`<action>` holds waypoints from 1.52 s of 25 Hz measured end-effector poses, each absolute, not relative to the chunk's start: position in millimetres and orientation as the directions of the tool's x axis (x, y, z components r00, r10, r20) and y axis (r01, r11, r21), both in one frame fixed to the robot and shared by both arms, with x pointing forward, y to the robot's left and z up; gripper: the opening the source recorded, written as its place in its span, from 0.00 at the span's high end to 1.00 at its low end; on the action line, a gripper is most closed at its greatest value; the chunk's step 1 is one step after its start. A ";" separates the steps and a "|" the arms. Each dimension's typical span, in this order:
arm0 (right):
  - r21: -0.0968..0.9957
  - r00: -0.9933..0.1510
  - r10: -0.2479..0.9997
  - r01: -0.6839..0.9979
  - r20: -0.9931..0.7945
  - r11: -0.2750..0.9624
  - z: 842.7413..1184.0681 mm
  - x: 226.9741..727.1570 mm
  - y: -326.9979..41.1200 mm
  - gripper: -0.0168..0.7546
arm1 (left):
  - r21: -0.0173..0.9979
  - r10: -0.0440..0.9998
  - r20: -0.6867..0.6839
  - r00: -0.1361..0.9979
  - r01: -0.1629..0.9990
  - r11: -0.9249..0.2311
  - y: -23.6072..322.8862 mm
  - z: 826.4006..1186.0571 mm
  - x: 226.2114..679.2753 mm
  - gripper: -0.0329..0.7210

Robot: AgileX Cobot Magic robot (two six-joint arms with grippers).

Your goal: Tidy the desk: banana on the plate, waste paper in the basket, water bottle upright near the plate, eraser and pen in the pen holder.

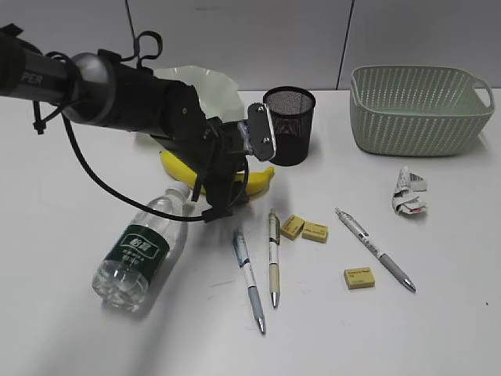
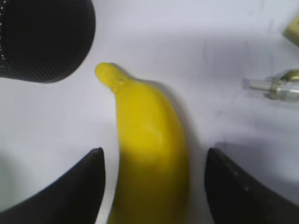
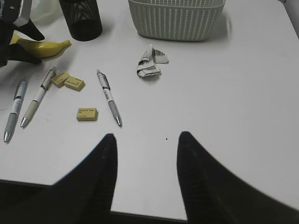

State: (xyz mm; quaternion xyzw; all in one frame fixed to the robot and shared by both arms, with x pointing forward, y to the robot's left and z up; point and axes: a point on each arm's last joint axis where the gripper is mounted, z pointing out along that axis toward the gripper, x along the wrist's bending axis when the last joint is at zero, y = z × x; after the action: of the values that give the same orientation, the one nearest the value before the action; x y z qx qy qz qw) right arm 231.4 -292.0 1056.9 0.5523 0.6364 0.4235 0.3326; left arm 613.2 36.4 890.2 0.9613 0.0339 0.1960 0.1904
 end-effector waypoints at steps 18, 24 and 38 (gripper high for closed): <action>0.906 -0.169 0.985 0.422 0.047 0.029 1057.0 231.4 -291.9 0.53 | 0.397 0.131 0.385 0.914 -0.035 -0.917 39.3 934.7 606.6 0.51; 0.906 -0.170 0.984 0.421 0.046 0.030 1057.0 231.4 -291.8 0.53 | 0.417 0.159 0.349 0.924 -0.001 -0.909 54.5 991.4 590.5 0.51; 0.906 -0.169 0.984 0.421 0.047 0.030 1057.0 231.4 -291.8 0.53 | 0.634 0.532 0.657 0.534 -0.009 -0.773 100.5 951.3 686.3 0.51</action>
State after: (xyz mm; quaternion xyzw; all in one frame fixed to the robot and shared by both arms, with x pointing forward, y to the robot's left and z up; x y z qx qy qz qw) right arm 231.4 -291.8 1057.0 0.5525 0.6362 0.4242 0.3318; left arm 686.3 100.5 951.3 0.8240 0.1588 0.4556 0.2970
